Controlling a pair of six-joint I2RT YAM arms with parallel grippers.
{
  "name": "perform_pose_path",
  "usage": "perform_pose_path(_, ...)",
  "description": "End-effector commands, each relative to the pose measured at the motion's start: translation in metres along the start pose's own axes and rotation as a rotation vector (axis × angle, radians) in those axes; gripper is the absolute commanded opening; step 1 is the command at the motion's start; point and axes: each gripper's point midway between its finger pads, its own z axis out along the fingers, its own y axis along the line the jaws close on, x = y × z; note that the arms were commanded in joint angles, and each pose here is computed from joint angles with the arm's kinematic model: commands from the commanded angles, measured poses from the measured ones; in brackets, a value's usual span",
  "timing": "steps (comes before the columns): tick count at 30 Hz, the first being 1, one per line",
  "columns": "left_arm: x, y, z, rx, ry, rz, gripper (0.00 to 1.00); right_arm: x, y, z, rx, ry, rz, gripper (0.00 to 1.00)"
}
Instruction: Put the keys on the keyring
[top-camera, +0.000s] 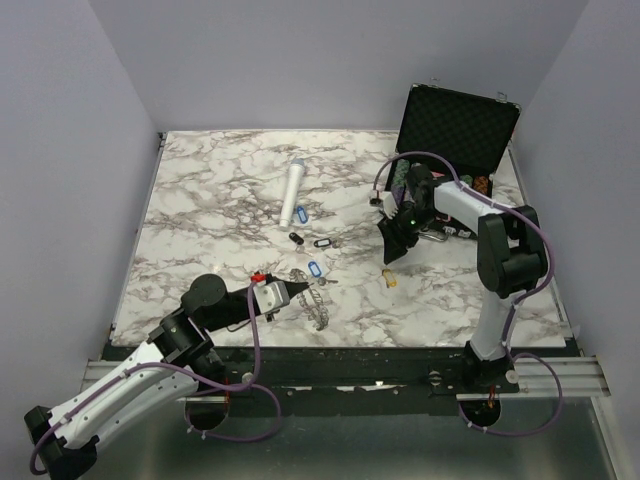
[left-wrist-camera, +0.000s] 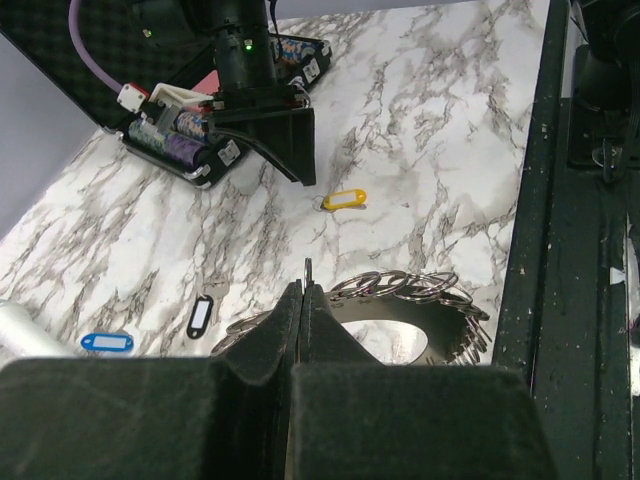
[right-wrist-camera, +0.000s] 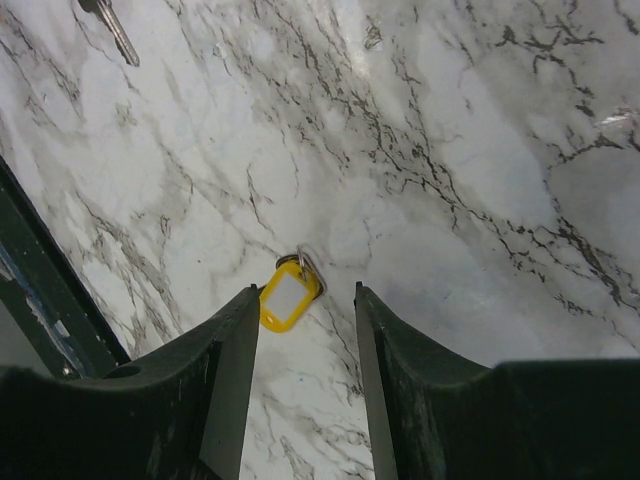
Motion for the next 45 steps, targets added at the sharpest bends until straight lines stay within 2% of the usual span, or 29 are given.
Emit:
perform_pose_path(1,-0.015,-0.001,0.000,0.027,-0.035,0.036,0.00,0.010,0.005,0.010,-0.005,0.093,-0.011,0.50)
perform_pose_path(12,-0.012,-0.002,0.001,0.034,-0.022,0.035,0.00,0.015,0.002,0.022,-0.002,0.134,-0.003,0.45)
perform_pose_path(26,-0.010,-0.003,0.001,0.042,-0.014,0.034,0.00,0.014,0.007,0.027,-0.019,0.146,-0.010,0.22)
perform_pose_path(38,-0.011,-0.003,0.001,0.041,-0.017,0.035,0.00,0.016,0.008,0.025,-0.008,0.152,-0.017,0.21)
perform_pose_path(45,-0.009,-0.003,0.001,0.043,-0.013,0.034,0.00,0.016,0.008,0.027,-0.015,0.154,-0.013,0.14)
